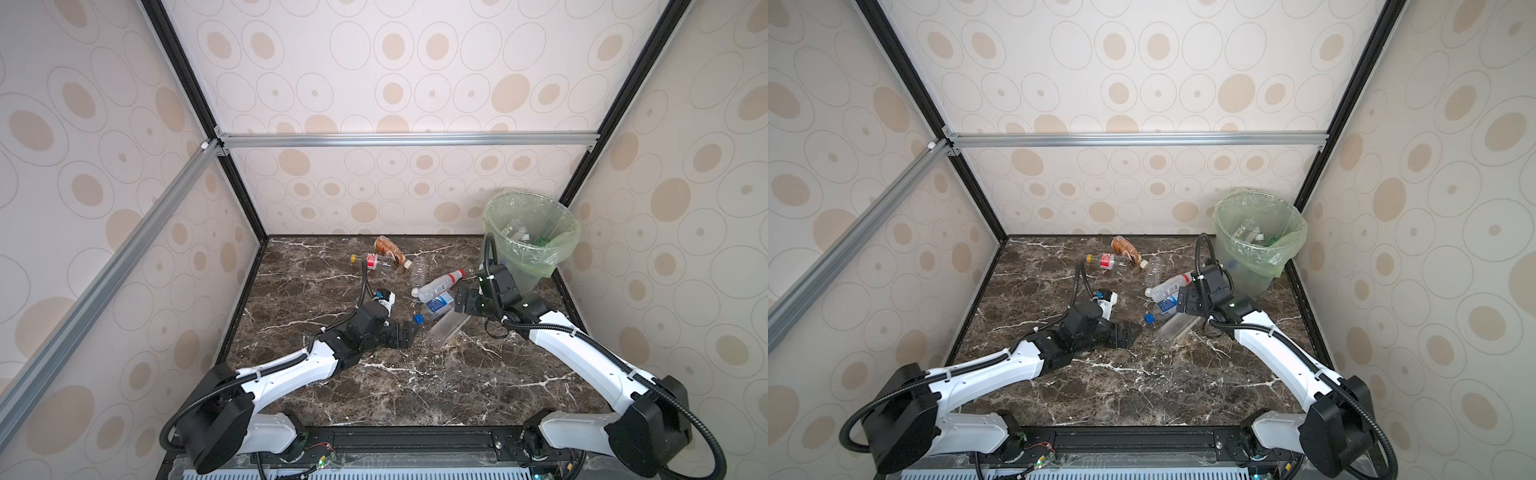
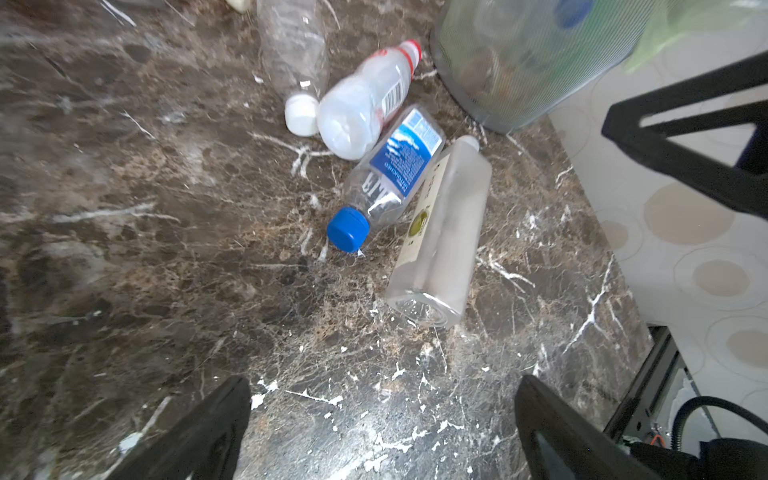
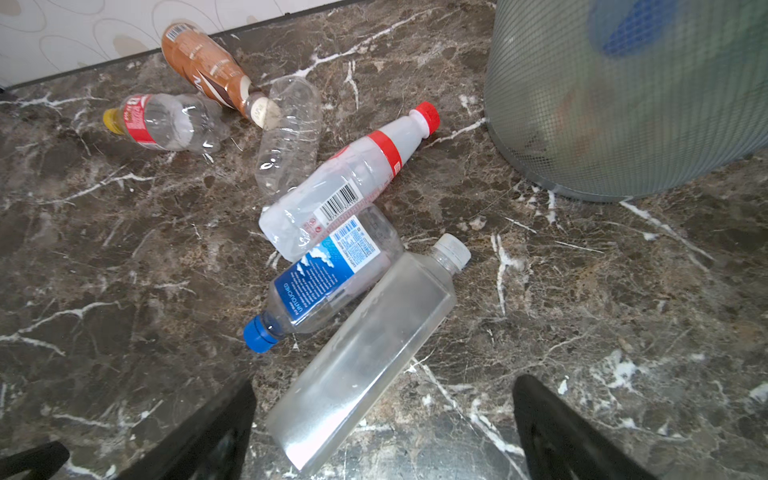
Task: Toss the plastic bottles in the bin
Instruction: 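Withdraw the right gripper while the left lowers to the frosted rectangular bottle, then grasp the frosted rectangular white-capped bottle with the left gripper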
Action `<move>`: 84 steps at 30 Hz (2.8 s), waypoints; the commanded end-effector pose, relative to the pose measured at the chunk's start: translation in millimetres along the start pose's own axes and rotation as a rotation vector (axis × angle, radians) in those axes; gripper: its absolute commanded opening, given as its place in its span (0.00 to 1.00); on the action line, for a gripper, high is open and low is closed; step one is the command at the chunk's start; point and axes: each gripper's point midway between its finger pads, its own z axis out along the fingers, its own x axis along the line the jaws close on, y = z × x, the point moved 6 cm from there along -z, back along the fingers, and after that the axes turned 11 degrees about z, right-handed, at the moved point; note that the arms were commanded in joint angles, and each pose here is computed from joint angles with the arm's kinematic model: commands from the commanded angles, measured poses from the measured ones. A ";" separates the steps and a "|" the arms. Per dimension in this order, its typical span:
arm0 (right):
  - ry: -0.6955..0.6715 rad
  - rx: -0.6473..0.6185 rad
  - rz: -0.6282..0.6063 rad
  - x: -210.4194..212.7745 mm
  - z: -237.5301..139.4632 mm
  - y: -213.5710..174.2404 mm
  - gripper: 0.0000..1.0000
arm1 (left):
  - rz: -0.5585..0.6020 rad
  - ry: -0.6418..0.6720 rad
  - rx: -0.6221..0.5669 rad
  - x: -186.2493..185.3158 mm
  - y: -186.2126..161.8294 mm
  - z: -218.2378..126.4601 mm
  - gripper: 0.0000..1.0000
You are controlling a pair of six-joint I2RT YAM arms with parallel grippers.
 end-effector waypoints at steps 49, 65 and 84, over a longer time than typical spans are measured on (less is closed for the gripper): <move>0.123 -0.042 0.317 -82.6 0.2 1.8 1.00 | 0.281 -0.016 -0.023 -66.4 -28.5 125.5 0.57; 0.126 -0.039 0.330 -83.1 4.4 0.1 1.00 | 0.295 -0.012 -0.002 -69.8 -37.2 139.7 0.66; 0.124 -0.033 0.336 -83.3 8.7 -0.9 1.00 | 0.294 -0.043 -0.048 -79.9 -27.8 130.2 0.44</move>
